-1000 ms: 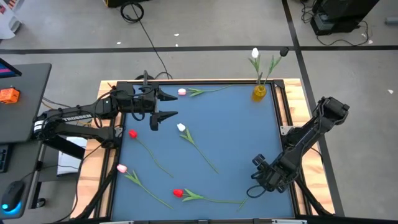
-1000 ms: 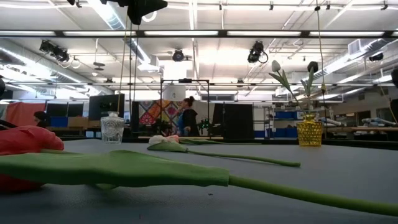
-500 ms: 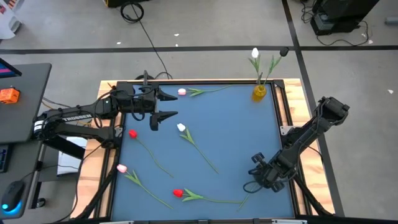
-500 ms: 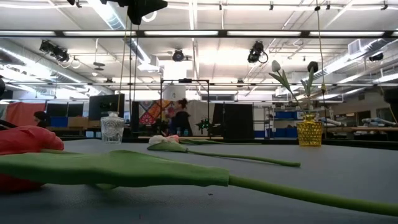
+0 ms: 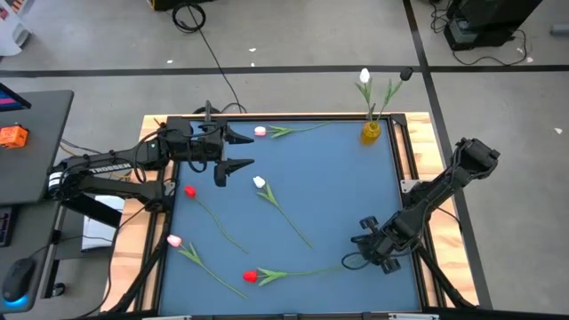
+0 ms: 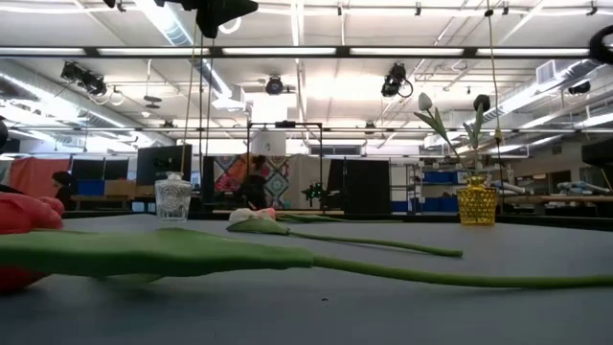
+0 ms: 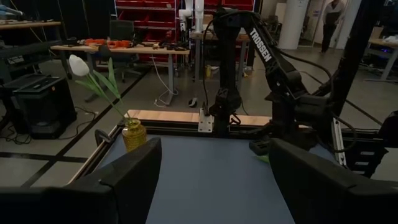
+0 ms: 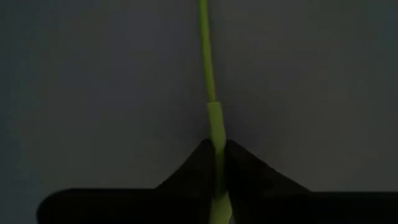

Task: Sort flowers into vase by color
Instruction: Put the black tulip into the yellow vase

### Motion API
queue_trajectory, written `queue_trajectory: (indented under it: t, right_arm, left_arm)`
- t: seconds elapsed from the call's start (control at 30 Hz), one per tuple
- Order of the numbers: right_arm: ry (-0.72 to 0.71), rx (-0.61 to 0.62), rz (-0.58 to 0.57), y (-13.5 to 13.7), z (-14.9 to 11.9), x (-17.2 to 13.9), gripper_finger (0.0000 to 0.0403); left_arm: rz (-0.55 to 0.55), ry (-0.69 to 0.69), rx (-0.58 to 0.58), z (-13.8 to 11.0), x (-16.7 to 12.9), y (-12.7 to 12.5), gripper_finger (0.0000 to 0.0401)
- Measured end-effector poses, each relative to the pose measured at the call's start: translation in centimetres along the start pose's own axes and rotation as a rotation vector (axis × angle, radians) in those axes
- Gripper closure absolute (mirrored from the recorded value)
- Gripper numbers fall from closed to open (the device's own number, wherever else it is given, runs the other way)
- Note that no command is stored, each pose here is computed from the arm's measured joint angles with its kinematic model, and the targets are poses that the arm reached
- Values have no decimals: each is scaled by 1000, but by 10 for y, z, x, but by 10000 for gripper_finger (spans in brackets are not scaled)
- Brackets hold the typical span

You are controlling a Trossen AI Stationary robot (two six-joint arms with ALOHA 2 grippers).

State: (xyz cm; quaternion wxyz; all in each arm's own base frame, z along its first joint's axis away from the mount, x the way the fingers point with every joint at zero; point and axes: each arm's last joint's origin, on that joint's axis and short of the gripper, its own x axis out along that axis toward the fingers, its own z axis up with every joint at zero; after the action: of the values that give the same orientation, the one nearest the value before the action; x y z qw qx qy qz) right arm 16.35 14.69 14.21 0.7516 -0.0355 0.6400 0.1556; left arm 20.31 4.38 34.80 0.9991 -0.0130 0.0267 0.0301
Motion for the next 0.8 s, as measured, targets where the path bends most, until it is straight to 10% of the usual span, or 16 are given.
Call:
queue_trajectory:
  t: [0.53, 0.8]
  right_arm:
    - [-26, 212, 321, 11, 15, -3, 367]
    - [-141, 584, 493, 18, 37, -10, 367]
  left_arm:
    - [0, 0, 0, 0, 0, 0, 99]
    - [0, 0, 0, 0, 0, 0, 99]
